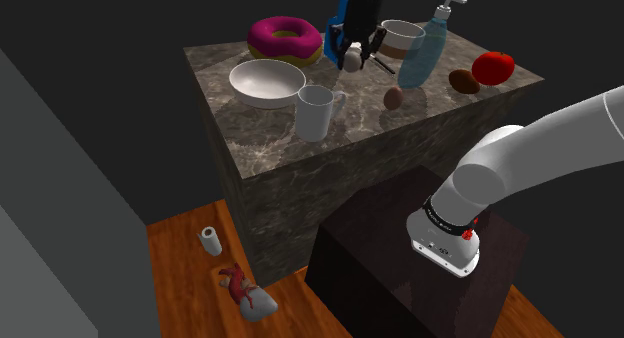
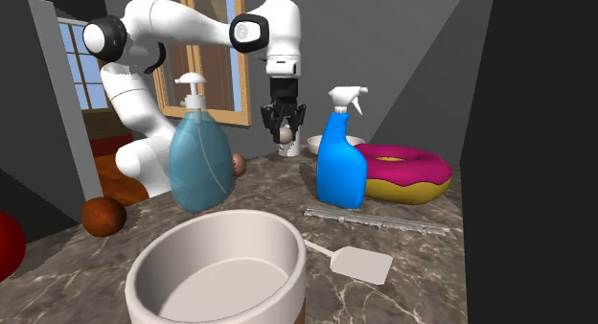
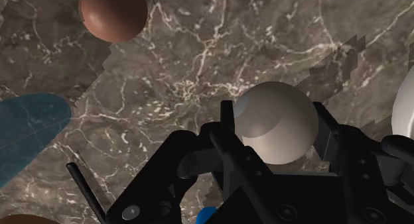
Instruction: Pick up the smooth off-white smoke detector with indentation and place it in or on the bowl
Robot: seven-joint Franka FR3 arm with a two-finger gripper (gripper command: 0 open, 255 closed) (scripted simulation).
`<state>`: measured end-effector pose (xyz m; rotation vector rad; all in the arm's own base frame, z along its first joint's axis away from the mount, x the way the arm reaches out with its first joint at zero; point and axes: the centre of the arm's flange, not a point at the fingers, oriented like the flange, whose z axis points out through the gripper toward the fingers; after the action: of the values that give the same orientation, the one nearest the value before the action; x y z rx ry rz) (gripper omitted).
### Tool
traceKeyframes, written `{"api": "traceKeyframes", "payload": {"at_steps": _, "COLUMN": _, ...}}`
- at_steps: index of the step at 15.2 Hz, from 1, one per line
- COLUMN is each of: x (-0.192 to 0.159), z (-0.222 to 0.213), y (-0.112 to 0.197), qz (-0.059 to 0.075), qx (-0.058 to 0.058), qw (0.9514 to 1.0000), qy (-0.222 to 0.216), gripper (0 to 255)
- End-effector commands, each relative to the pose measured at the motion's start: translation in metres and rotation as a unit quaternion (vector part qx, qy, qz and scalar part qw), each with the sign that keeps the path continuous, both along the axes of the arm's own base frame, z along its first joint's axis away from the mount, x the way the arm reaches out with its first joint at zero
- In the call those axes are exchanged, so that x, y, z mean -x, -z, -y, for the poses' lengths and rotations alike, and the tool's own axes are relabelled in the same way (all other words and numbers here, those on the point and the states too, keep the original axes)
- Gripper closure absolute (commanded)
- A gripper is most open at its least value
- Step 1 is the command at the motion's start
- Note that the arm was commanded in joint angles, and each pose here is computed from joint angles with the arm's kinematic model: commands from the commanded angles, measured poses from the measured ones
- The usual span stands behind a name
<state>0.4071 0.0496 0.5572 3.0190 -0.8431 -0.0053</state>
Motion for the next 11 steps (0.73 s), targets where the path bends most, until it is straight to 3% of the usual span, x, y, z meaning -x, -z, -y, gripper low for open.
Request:
{"api": "traceKeyframes", "payload": {"at_steps": 1, "x": 0.0, "z": 0.0, "y": -0.011, "qz": 0.0, "qx": 0.0, "qw": 1.0, "qy": 0.0, "gripper": 255}}
{"api": "traceKeyframes", "payload": {"at_steps": 8, "x": 0.0, "z": 0.0, "y": -0.048, "qz": 0.0, "qx": 0.0, "qw": 1.0, "qy": 0.0, "gripper": 255}}
{"api": "traceKeyframes", "payload": {"at_steps": 11, "x": -0.022, "z": -0.033, "y": -0.047, "qz": 0.0, "qx": 0.0, "qw": 1.0, "qy": 0.0, "gripper": 255}}
